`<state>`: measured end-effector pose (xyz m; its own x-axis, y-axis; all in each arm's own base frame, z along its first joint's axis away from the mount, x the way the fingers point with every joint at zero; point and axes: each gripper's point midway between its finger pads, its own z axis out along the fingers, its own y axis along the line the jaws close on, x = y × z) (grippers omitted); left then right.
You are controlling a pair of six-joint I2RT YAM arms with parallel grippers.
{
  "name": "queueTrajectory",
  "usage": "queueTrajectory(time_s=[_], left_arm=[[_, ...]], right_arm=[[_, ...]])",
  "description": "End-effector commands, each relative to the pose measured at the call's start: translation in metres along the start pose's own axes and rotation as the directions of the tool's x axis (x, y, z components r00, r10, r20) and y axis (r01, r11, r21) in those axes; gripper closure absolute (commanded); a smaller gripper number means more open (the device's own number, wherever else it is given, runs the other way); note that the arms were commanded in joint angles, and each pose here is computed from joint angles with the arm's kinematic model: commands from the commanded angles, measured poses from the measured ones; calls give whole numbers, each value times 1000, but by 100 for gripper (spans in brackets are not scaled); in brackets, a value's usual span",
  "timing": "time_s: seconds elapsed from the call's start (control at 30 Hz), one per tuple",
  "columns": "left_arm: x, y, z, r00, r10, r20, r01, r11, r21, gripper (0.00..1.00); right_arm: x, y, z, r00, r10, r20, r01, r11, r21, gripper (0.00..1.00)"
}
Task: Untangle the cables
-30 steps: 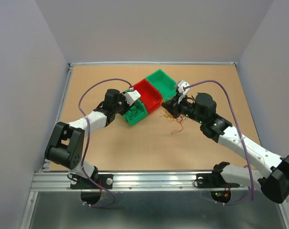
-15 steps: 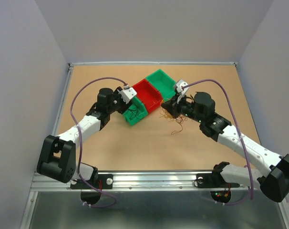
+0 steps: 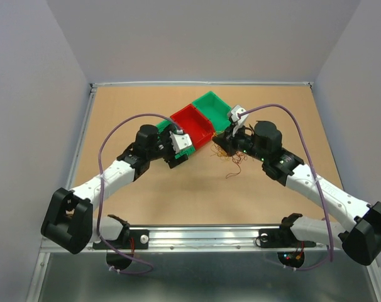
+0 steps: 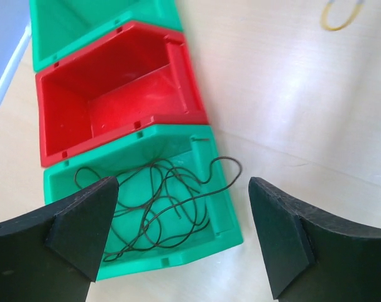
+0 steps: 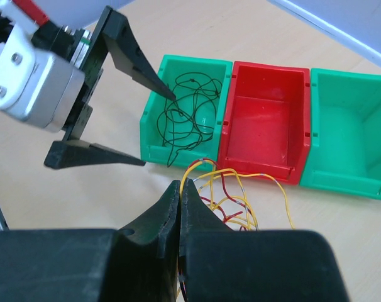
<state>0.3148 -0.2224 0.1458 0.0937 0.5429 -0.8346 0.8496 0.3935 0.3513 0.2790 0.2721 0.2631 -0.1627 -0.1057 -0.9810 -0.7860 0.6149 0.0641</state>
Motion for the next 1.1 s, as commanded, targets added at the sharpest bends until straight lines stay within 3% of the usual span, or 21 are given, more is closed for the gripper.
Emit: queueTrajectory(time_s=[0.0, 0.4, 0.57, 0.6, 0.8, 0.83, 0.97, 1.07], left_arm=[[-13, -19, -1, 996, 71, 55, -74, 996, 57, 4], [3, -9, 37, 999, 12, -35, -11, 1000, 27, 14], [10, 1, 48, 998, -2, -69, 2, 1000, 0, 39], [13, 1, 50, 997, -3, -80, 3, 1000, -1, 50], [12, 12, 55, 997, -31, -76, 28, 999, -46, 78], [11, 15, 55, 997, -42, -72, 38, 998, -53, 87], [17, 38, 51, 991, -108, -79, 102, 991, -83, 99], [33, 52, 52, 980, -154, -129, 138, 982, -125, 100]], right_arm=[[-48, 4, -10, 992, -50, 119, 50, 999, 2, 99], [-47, 3, -13, 991, -59, 121, 58, 998, 8, 99], [-48, 5, -15, 990, -66, 127, 67, 998, 1, 99], [-48, 6, -15, 990, -68, 127, 69, 998, -1, 99], [-49, 5, -17, 989, -70, 130, 70, 998, 6, 99], [-49, 5, -17, 989, -72, 132, 72, 997, 5, 99], [-50, 4, -19, 988, -76, 134, 74, 997, 15, 99], [-50, 3, -20, 988, -76, 136, 74, 997, 20, 99]])
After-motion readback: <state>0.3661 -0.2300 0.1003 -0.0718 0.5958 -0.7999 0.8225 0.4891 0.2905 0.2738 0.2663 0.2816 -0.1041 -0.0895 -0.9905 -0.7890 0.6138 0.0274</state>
